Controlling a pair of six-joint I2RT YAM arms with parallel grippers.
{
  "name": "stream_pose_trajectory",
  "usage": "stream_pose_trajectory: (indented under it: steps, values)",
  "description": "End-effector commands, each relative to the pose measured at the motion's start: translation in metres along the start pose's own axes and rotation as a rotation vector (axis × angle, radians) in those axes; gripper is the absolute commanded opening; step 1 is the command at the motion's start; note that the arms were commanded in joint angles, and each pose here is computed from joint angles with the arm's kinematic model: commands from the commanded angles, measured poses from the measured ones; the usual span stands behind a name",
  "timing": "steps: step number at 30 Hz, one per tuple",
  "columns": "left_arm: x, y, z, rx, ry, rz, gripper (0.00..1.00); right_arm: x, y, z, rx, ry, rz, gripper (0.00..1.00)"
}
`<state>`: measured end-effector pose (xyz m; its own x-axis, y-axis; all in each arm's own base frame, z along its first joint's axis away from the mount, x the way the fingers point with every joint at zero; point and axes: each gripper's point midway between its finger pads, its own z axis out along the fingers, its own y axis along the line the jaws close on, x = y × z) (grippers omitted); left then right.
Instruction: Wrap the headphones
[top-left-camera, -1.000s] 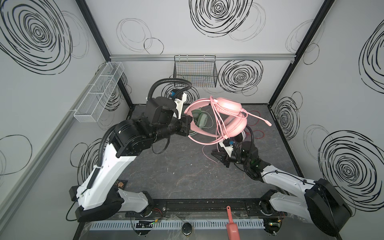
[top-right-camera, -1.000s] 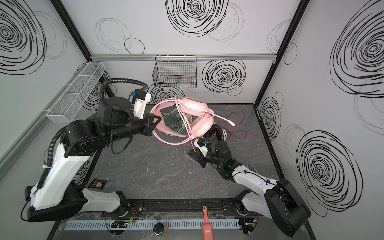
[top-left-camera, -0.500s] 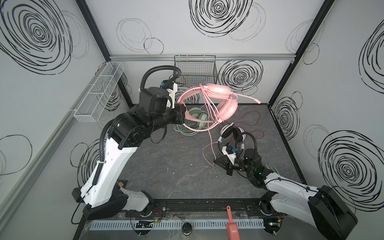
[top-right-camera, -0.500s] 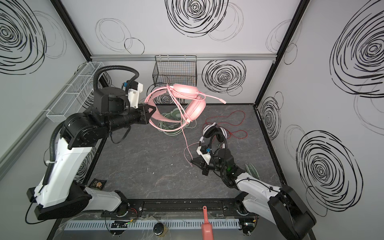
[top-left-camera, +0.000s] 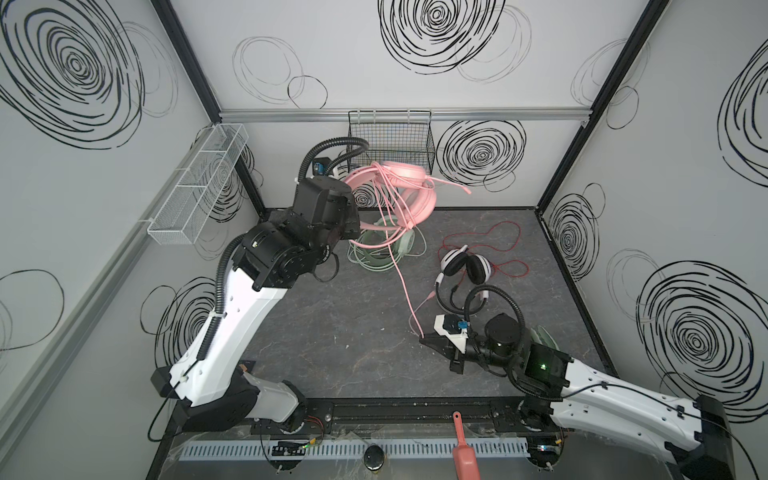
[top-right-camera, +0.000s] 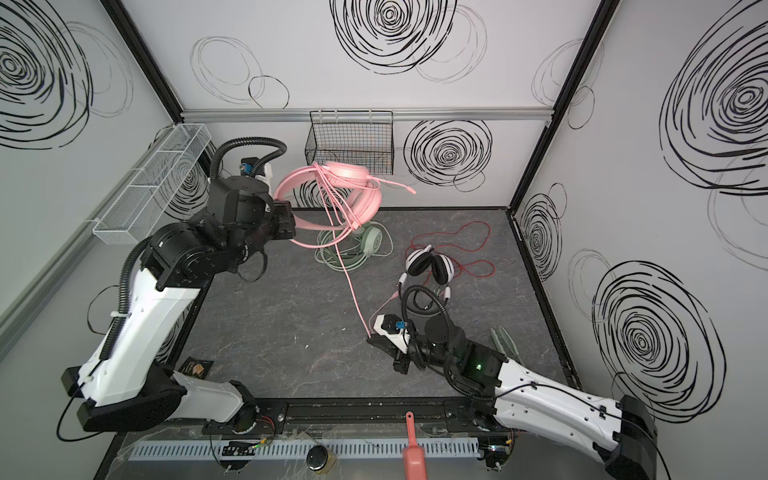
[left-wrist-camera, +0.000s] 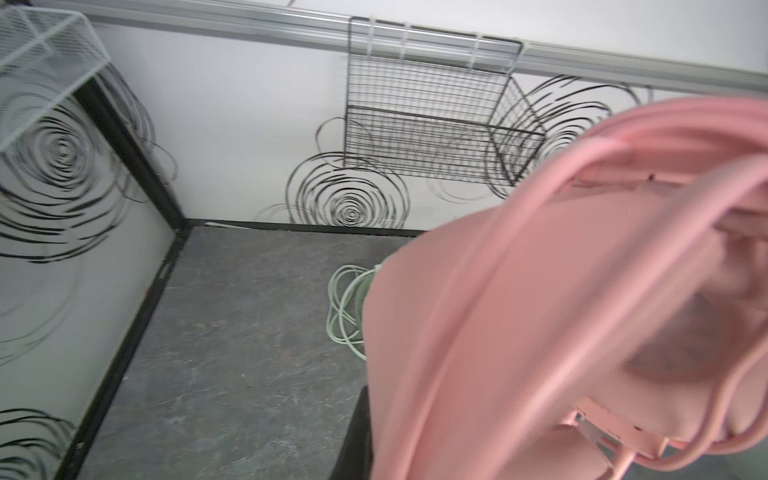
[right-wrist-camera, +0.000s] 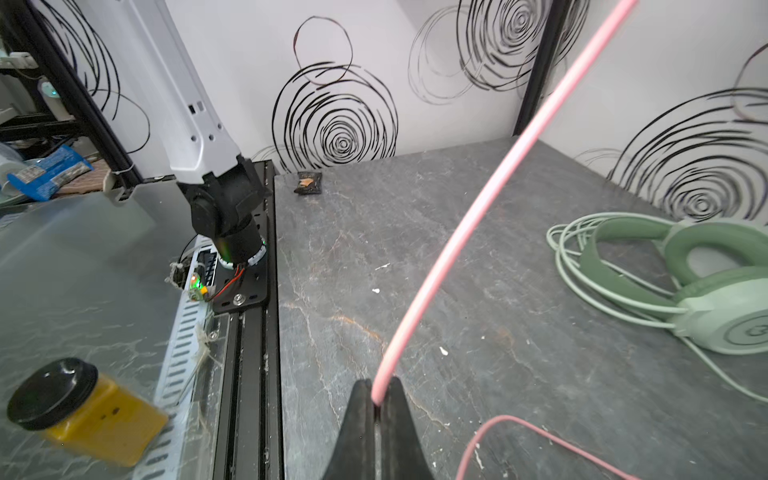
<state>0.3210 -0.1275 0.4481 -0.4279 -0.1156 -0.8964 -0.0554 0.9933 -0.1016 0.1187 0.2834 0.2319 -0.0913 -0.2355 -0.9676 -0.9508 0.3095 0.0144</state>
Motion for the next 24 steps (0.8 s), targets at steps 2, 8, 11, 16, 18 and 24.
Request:
stream_pose_trajectory:
  steps: [2,8,11,16,18,24]
  values:
    - [-0.025,0.027,-0.014,-0.149,-0.162,-0.057,0.0,-0.02,-0.016,-0.015,0.165,0.109,-0.029,0.0]
    - [0.013,0.03,-0.006,-0.227,-0.115,0.032,0.0,-0.07,-0.016,-0.021,0.253,0.204,-0.145,0.0]
    - [0.033,0.038,-0.001,-0.284,-0.082,0.086,0.0,-0.089,-0.032,-0.033,0.365,0.245,-0.19,0.0]
    - [0.068,0.043,0.006,-0.3,-0.01,0.143,0.0,-0.116,-0.058,-0.052,0.531,0.297,-0.292,0.0]
    - [0.08,0.041,0.006,-0.286,0.012,0.162,0.0,-0.127,-0.067,-0.059,0.596,0.313,-0.338,0.0]
    - [0.118,0.021,0.0,-0.23,0.084,0.256,0.0,-0.152,-0.092,-0.075,0.771,0.383,-0.515,0.0]
